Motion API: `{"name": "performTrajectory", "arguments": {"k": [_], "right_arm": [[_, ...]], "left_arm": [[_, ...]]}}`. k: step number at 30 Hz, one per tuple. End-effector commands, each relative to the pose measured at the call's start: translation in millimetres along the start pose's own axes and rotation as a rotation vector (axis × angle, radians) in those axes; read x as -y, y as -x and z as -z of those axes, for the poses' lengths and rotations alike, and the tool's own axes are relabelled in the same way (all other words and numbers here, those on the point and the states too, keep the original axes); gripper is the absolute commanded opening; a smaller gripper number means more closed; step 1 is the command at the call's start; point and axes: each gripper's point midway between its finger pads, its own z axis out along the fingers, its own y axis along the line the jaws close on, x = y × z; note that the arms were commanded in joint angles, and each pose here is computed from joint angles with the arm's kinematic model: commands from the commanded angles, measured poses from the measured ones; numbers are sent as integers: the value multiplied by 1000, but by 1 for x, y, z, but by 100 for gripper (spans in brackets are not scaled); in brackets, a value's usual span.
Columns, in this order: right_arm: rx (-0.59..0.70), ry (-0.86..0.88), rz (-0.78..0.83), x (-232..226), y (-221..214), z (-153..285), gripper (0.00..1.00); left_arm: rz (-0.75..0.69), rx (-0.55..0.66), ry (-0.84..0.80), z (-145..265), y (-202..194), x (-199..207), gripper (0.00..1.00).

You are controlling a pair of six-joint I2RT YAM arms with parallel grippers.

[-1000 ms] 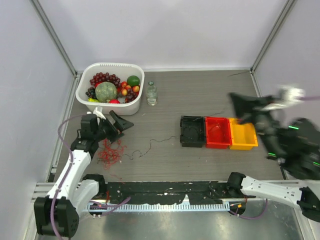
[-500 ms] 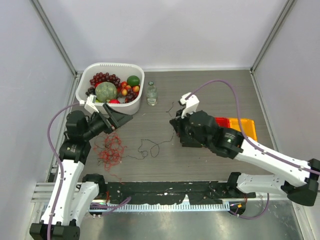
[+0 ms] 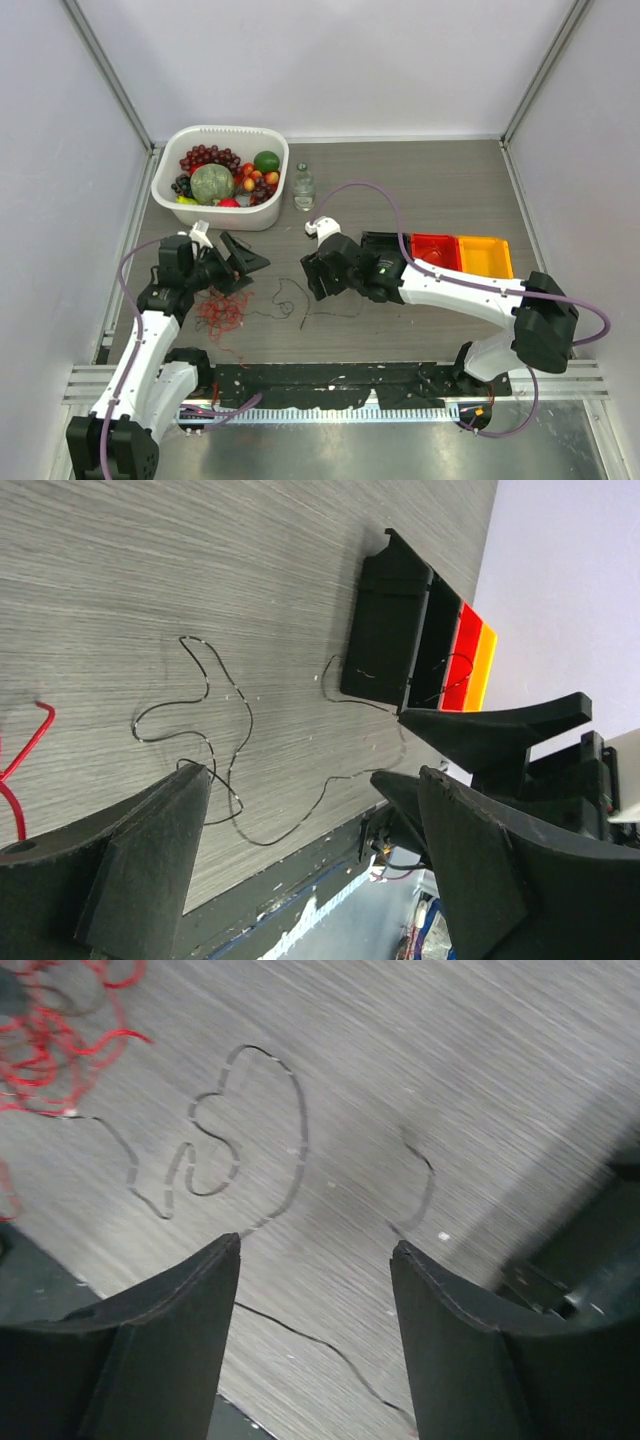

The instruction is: Untangle the cables

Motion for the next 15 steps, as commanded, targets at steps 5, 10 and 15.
{"name": "performTrajectory", "arguments": {"k": [5,10,15], "right_arm": [[75,450,-203,-93,23,-21,72],[-10,510,-161,-109,-9,-45,64],[-74,495,-122,-122,-33,-64,49]], "left_arm": [[-10,9,33,-12,3,-17,89],[-6,7,42,-14,1,-24,89],[15,7,60,-20,0,-34,88]]}}
